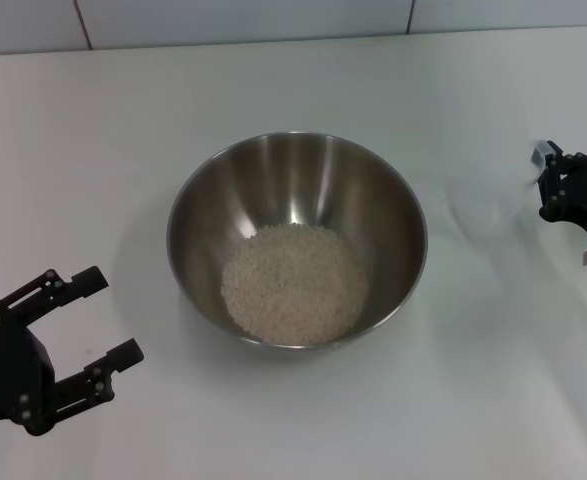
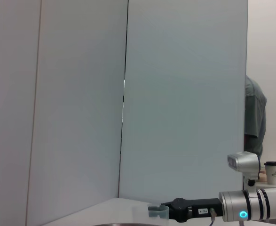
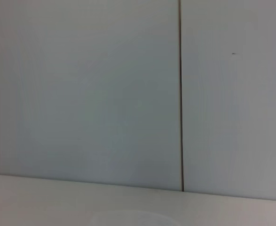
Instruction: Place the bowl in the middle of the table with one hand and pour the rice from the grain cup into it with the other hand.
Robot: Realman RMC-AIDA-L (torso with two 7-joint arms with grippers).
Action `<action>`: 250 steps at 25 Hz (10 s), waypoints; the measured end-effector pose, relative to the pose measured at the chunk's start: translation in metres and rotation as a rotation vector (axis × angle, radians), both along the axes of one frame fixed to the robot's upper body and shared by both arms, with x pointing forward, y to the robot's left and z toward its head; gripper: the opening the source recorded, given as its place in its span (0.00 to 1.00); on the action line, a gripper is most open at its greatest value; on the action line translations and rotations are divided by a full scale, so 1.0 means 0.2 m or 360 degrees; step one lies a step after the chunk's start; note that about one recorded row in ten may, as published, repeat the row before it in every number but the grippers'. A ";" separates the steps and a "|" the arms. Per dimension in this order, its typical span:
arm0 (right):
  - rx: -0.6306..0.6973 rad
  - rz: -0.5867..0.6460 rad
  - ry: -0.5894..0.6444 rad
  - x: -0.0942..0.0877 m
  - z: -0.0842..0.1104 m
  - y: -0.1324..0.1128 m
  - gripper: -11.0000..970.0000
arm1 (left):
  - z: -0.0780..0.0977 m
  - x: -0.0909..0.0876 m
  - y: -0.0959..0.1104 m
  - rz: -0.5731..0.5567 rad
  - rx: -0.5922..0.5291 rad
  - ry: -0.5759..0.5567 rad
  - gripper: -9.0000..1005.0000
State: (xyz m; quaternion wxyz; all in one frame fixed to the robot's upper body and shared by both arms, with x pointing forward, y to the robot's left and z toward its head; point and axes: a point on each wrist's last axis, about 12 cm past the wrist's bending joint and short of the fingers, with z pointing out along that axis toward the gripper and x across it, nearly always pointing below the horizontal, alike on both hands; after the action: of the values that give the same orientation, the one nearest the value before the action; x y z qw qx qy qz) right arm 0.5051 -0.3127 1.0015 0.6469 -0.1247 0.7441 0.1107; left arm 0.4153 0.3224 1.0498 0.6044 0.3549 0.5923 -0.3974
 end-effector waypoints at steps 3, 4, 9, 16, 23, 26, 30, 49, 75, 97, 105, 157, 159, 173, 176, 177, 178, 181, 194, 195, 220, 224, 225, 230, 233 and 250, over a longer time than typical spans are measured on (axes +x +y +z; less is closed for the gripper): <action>0.0002 -0.0002 0.0001 -0.01 0.00 0.00 0.04 | 0.00 0.00 0.00 0.0000 0.0000 0.0000 0.77; 0.0003 -0.0001 0.0001 -0.01 0.00 0.00 0.04 | 0.00 0.00 0.00 0.0000 0.0000 0.0000 0.77; -0.0018 0.0049 0.0016 -0.02 -0.01 0.01 0.04 | 0.00 0.00 0.00 -0.0004 -0.0006 -0.0004 0.77; -0.0028 0.0055 0.0024 -0.01 -0.01 0.01 0.17 | 0.00 0.00 0.00 -0.0003 -0.0009 -0.0006 0.77; -0.0026 0.0041 0.0030 -0.02 -0.02 0.01 0.27 | 0.00 0.00 0.00 -0.0003 -0.0010 -0.0006 0.77; -0.0026 0.0037 0.0034 -0.02 -0.02 0.00 0.30 | 0.00 0.00 0.00 -0.0003 -0.0011 -0.0007 0.77; -0.0025 0.0036 0.0040 -0.04 -0.03 0.00 0.32 | 0.01 0.00 0.00 -0.0004 -0.0014 -0.0008 0.77; 0.0005 0.0008 0.0003 -0.17 -0.04 -0.06 0.52 | 0.01 0.00 0.01 -0.0008 -0.0021 -0.0019 0.77; 0.0314 0.0051 -0.0325 -0.31 0.12 -0.16 0.75 | 0.00 -0.01 0.01 -0.0001 -0.0008 -0.0005 0.77; 0.0175 0.1124 -0.0148 -0.23 0.25 -0.01 0.75 | 0.02 0.06 0.01 -0.0024 0.0049 -0.0021 0.77; 0.0159 0.1326 -0.0054 -0.22 0.28 0.00 0.74 | 0.03 0.08 0.00 -0.0054 0.0062 -0.0022 0.77; -0.0207 0.1442 0.0177 -0.05 0.46 -0.08 0.75 | 0.18 0.28 0.04 -0.0248 0.0371 0.0184 0.77; -0.0217 0.1442 0.0182 -0.04 0.47 -0.09 0.74 | 0.18 0.28 0.04 -0.0249 0.0377 0.0185 0.77; -0.0242 0.1439 0.0200 -0.03 0.46 -0.09 0.74 | 0.20 0.29 0.06 -0.0245 0.0397 0.0203 0.77; -0.0242 0.1439 0.0200 -0.03 0.46 -0.09 0.74 | 0.21 0.29 0.07 -0.0247 0.0414 0.0216 0.77; -0.0243 0.1439 0.0200 -0.03 0.46 -0.09 0.74 | 0.22 0.30 0.07 -0.0248 0.0423 0.0220 0.77; -0.0242 0.1439 0.0200 -0.03 0.46 -0.09 0.74 | 0.22 0.30 0.07 -0.0248 0.0429 0.0222 0.77; -0.0241 0.1439 0.0200 -0.03 0.46 -0.08 0.74 | 0.22 0.30 0.07 -0.0251 0.0438 0.0221 0.77; -0.0238 0.1442 0.0198 -0.03 0.46 -0.08 0.75 | 0.23 0.31 0.07 -0.0257 0.0445 0.0220 0.77; -0.0238 0.1442 0.0198 -0.03 0.46 -0.08 0.75 | 0.23 0.31 0.07 -0.0257 0.0445 0.0220 0.77; -0.0241 0.1452 0.0191 -0.03 0.46 -0.06 0.74 | 0.23 0.31 0.07 -0.0260 0.0448 0.0218 0.77; -0.0238 0.1458 0.0198 -0.03 0.46 -0.06 0.74 | 0.23 0.31 0.07 -0.0262 0.0449 0.0216 0.77; -0.0238 0.1458 0.0198 -0.03 0.46 -0.06 0.74 | 0.23 0.31 0.07 -0.0262 0.0449 0.0216 0.77; -0.0235 0.1458 0.0202 -0.03 0.46 -0.06 0.74 | 0.23 0.31 0.07 -0.0264 0.0447 0.0216 0.77; -0.0235 0.1460 0.0203 -0.03 0.46 -0.05 0.74 | 0.23 0.31 0.07 -0.0264 0.0447 0.0217 0.77; -0.0236 0.1465 0.0205 -0.03 0.46 -0.05 0.75 | 0.23 0.31 0.06 -0.0277 0.0437 0.0220 0.77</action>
State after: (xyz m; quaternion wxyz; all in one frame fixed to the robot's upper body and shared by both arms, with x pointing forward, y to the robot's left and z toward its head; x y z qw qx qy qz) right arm 0.4992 -0.3231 1.0935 0.4725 -0.4803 0.6560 0.3401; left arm 0.4768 0.3350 1.0965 0.4714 0.4560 0.6481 -0.3871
